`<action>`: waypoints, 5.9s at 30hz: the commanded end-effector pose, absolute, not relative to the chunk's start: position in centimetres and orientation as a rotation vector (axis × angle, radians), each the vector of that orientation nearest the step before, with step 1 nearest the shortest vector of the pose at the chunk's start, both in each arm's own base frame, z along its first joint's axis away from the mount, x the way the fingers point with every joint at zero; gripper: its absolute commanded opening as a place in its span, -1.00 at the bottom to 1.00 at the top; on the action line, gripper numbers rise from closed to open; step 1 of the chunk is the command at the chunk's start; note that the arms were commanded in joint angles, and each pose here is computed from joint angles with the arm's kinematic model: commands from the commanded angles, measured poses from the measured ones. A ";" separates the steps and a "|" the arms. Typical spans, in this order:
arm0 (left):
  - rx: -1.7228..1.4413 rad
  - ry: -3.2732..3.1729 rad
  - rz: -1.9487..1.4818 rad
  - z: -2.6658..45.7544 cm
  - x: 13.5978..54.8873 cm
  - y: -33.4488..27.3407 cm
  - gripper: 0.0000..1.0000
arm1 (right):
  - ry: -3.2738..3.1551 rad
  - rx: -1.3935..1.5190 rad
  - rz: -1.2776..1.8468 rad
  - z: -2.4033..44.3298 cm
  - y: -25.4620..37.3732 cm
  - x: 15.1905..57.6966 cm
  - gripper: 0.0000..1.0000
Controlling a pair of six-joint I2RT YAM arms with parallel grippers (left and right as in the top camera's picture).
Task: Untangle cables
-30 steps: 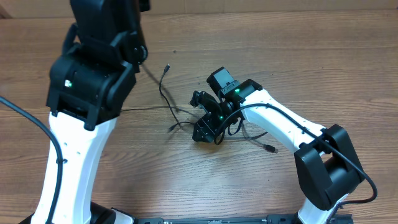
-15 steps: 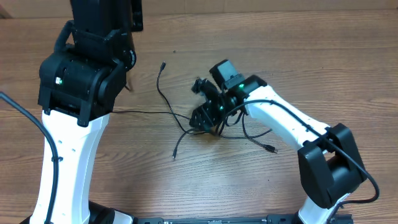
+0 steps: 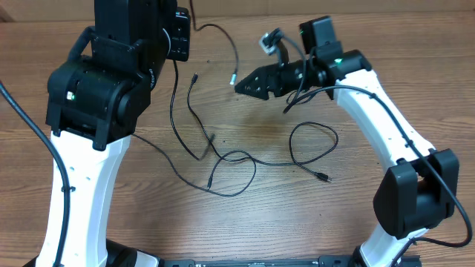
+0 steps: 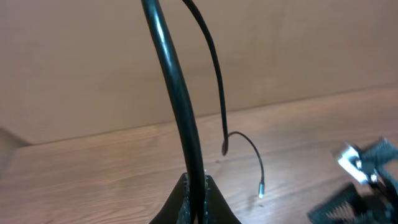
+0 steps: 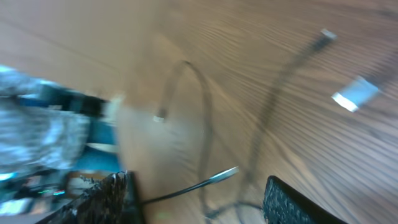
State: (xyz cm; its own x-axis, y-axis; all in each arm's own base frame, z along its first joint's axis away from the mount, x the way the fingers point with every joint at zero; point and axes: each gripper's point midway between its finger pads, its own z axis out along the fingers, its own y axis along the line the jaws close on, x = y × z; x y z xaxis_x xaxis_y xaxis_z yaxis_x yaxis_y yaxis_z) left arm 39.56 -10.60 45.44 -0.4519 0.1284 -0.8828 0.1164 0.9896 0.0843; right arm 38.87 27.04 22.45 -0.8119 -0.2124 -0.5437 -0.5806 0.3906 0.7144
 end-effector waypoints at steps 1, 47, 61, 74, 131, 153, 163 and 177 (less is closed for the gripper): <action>0.297 2.068 -0.135 44.5 39.6 -13.5 -0.92 | 2.021 -0.820 1.720 28.1 27.6 36.9 0.39; 1.048 2.283 0.043 36.1 34.1 -13.2 -0.92 | 1.240 -1.301 1.499 37.0 25.5 37.8 0.25; 1.346 2.256 -0.175 34.6 30.0 -15.1 -0.92 | 1.264 -1.250 1.443 37.0 25.4 39.0 0.44; 1.396 2.143 -0.222 35.4 30.6 -16.5 -0.91 | 1.194 -1.330 1.470 37.3 26.4 37.4 0.09; 1.261 2.229 -0.215 35.4 31.1 -16.0 1.00 | 1.373 -0.291 1.294 48.3 -2.4 44.7 -0.93; 1.261 2.229 -0.214 35.4 31.1 -16.0 1.00 | 1.127 -0.296 1.150 57.0 -5.3 42.2 -0.93; 1.261 2.229 -0.214 35.4 31.1 -16.0 1.00 | 1.164 -0.108 0.953 56.1 -14.6 42.3 -0.93; 1.261 2.229 -0.214 35.4 31.1 -16.0 0.99 | 1.366 0.042 0.875 50.6 -17.8 46.3 -0.93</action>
State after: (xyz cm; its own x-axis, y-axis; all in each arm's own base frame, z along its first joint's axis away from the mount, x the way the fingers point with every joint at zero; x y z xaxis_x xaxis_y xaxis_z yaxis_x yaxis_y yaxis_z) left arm 31.23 -15.98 35.00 -0.3903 0.7523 -0.5308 0.8351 0.5320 0.1398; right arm 46.55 -18.32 49.71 -0.0978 0.6290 -0.7713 -0.4981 0.6400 0.5850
